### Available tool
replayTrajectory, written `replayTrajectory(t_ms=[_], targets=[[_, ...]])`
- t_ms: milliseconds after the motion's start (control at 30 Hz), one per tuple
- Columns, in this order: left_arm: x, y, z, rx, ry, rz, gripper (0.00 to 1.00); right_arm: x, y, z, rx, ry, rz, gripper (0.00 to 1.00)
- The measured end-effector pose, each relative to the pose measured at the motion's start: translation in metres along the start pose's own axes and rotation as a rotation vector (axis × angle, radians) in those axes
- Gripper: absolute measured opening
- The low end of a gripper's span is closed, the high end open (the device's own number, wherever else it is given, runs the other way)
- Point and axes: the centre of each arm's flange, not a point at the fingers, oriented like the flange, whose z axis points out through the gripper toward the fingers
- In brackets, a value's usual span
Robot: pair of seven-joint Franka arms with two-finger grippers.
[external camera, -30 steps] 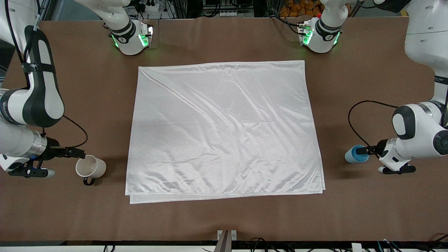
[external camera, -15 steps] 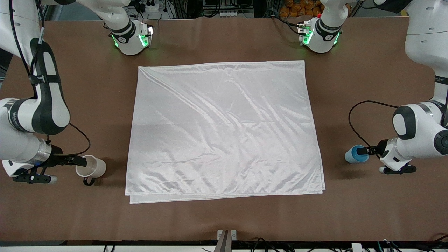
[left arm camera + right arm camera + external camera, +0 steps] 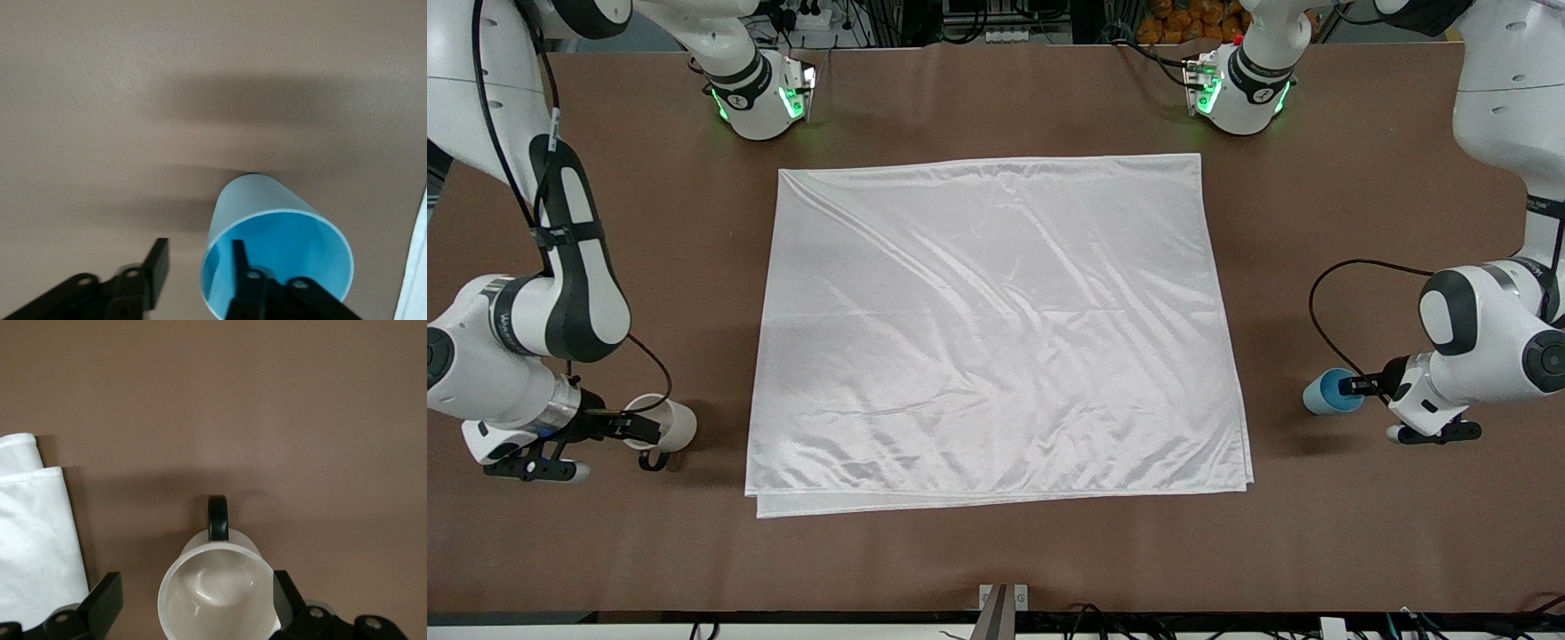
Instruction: Place blue cup into white mug on cloth
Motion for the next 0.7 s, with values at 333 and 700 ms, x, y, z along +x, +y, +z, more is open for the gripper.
replayTrajectory(t_ms=[333,700], targets=[[0.001,0.005,-0.003,-0.002,0.005,0.007,0.04,0.003,0.000,0.011,-0.001,0.025,0.000,1.00],[0.001,0.005,-0.002,-0.001,0.005,0.007,0.04,0.004,0.001,0.030,-0.002,0.048,0.001,1.00]])
